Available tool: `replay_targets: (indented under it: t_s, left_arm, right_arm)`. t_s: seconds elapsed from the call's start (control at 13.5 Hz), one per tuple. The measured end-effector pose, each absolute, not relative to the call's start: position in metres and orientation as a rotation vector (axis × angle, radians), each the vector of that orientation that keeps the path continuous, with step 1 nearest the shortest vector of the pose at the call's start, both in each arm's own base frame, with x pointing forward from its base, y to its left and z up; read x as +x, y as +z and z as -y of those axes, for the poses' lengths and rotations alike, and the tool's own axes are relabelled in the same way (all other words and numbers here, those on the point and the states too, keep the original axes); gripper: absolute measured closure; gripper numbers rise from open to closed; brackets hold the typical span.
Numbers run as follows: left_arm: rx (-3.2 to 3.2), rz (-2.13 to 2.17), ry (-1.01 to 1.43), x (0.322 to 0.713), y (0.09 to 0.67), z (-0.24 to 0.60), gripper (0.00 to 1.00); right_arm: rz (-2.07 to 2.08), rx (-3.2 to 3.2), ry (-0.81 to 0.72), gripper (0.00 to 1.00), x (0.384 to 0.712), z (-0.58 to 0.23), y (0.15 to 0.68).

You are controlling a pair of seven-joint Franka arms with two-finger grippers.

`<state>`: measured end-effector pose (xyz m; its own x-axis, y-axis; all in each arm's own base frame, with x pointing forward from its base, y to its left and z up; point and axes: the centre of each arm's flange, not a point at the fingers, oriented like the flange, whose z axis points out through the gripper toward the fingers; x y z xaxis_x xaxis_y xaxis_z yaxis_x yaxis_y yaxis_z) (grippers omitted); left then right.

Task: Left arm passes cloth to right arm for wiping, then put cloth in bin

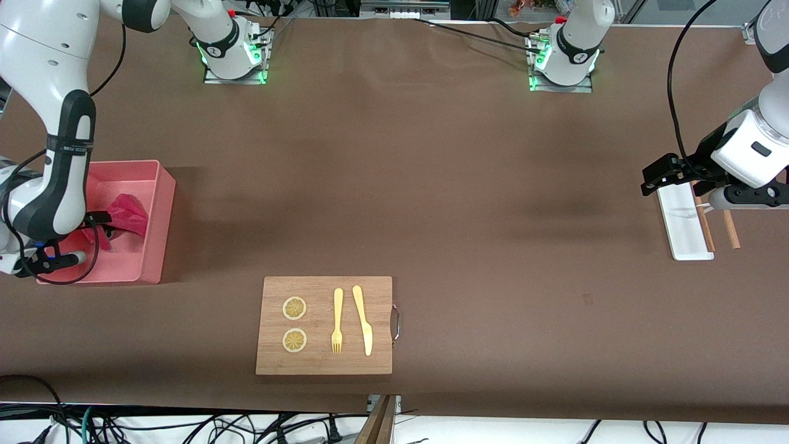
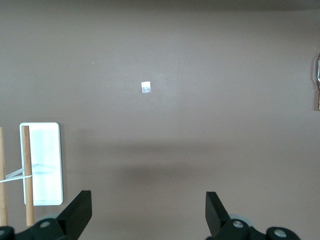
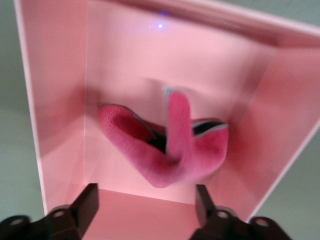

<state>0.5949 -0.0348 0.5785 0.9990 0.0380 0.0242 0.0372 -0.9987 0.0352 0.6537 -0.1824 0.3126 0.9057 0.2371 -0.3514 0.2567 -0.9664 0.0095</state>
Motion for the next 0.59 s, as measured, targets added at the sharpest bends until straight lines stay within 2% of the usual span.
replay_targets:
  t_s: [0.07, 0.37, 0.59]
  left_arm:
    - [3.106, -0.058, 0.04, 0.595, 0.579, 0.035, 0.0]
    - [3.106, -0.058, 0.041, 0.595, 0.579, 0.035, 0.0]
    - [3.106, -0.058, 0.042, 0.595, 0.579, 0.035, 0.0]
  right_arm:
    - [-0.393, 3.018, -0.513, 0.0, 0.657, 0.181, 0.323]
    - [-0.401, 3.074, -0.399, 0.0, 0.658, 0.167, 0.381]
    - [-0.297, 3.073, -0.388, 0.0, 0.649, 0.137, 0.435]
